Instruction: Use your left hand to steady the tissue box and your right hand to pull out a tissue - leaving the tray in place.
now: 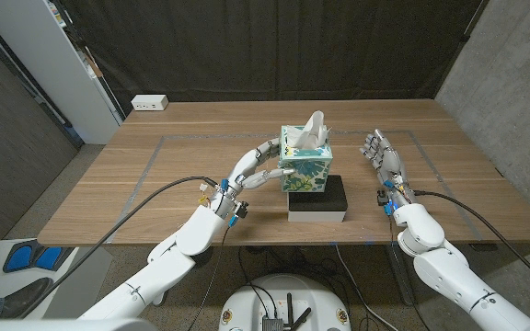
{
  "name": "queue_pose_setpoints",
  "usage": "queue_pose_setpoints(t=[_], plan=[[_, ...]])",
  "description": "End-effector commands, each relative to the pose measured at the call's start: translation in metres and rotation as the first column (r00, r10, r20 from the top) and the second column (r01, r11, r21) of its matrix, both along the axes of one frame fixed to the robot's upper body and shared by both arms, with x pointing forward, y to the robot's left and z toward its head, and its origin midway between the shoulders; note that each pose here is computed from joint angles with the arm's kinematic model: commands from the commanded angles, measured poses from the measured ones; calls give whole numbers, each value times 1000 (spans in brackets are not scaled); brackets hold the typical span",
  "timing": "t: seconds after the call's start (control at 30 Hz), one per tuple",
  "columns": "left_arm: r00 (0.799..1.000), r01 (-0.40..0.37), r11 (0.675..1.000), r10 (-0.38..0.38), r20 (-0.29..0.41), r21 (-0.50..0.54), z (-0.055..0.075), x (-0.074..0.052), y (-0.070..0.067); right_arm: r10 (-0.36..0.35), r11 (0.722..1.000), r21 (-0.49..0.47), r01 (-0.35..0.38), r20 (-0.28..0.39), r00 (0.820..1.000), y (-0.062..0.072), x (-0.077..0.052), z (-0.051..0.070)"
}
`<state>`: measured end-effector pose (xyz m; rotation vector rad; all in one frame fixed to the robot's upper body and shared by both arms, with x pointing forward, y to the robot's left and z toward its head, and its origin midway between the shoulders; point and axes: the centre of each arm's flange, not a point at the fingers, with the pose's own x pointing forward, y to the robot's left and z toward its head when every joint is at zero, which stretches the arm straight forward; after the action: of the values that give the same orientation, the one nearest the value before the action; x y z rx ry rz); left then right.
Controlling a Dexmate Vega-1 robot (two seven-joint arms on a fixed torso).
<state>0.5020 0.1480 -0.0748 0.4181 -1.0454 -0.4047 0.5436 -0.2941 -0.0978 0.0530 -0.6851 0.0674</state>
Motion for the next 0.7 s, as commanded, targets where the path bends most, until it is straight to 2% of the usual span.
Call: queue_pose_setpoints(t=[0.03,0.43,0.7], plan=[[1000,1,999,-1,3,-36,0,2,1,7,1000,20,-7,-5,1000,-2,-20,-14],[1000,0,1000,0,-8,-11,0,3,1,2,1000,19,-2,-13,1000,-2,-36,-26],[1000,3,1000,-3,-11,3,0,3,-1,-1,1000,20,1,-1,1000,-2,-46,-28]])
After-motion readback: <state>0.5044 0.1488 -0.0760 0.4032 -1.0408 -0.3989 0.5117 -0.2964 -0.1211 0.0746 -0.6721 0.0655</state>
